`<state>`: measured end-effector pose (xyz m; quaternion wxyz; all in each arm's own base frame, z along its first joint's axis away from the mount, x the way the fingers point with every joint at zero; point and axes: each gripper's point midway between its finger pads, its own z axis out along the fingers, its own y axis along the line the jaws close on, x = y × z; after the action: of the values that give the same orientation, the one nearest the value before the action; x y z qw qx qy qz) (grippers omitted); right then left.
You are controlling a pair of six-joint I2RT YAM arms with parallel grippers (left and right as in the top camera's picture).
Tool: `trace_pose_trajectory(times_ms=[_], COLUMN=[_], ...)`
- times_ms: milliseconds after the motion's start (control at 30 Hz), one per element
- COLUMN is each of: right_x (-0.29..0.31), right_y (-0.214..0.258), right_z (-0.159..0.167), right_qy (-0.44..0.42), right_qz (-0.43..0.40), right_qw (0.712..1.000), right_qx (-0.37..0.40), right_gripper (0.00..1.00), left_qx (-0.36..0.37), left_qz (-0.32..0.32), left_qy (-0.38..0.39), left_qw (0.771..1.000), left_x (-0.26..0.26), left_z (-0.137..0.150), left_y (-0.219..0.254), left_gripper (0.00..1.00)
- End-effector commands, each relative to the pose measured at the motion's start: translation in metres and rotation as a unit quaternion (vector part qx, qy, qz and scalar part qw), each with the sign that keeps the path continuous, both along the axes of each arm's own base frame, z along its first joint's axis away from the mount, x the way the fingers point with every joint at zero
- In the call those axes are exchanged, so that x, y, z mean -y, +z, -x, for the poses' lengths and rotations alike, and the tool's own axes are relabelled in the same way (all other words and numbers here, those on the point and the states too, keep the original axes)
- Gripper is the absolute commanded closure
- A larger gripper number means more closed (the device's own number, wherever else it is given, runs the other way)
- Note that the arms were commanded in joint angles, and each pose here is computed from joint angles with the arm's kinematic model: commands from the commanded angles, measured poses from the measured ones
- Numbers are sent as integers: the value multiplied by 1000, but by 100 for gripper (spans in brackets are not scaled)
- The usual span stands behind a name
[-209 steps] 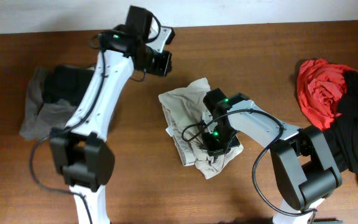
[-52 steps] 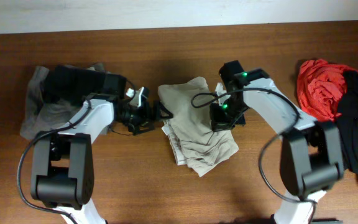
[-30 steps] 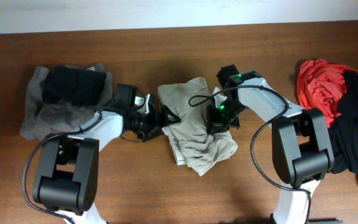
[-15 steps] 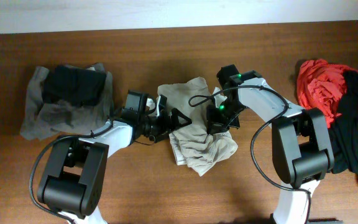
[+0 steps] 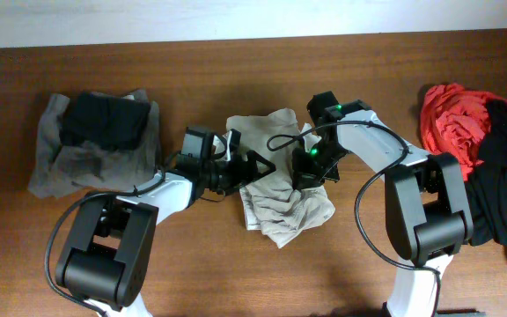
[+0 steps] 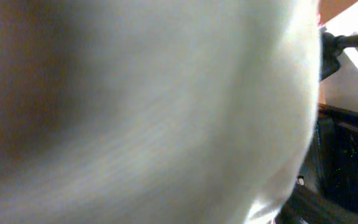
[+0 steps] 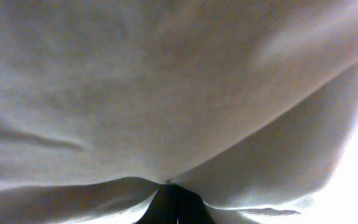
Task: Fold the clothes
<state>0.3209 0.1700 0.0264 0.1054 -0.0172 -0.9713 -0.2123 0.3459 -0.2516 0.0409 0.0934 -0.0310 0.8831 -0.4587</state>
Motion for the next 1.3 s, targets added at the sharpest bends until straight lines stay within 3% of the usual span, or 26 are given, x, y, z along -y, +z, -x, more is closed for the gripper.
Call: trace_pose_trajectory(times_ms=[0,167,267,400,500,733,867,1067,1267], right_x=[1,1,1,2,4,11,21,59,92], right_y=[-15,-15,-15,-15,-15,10,66,163,204], right_z=[5,5,5,5,5,-11,-35,-58,-51], right_qy=[2,2,6,11,22,36,35,-15,-68], right_qz=[9,9,8,9,10,0,2,40,50], right_qw=[1000,1000,1000,1000,1000,998,989,958,948], right_qx=[-17,-17,-15,-14,-9,45,142,282,307], right_gripper=[96,96,96,96,96,96,96,96,96], left_qx=[-9,-2,11,17,35,70,102,162,240], left_qz=[6,14,30,34,46,85,135,159,174], left_qy=[-20,-25,-35,-36,-48,-85,-123,-117,-86], left_qw=[1000,1000,999,999,997,990,978,967,951], left_x=[9,12,16,17,20,30,37,25,-19], left_z=[11,10,9,8,6,9,13,0,-19], left_y=[-4,-1,6,9,15,33,57,100,169], left_gripper=[23,29,52,91,97,100,99,100,99])
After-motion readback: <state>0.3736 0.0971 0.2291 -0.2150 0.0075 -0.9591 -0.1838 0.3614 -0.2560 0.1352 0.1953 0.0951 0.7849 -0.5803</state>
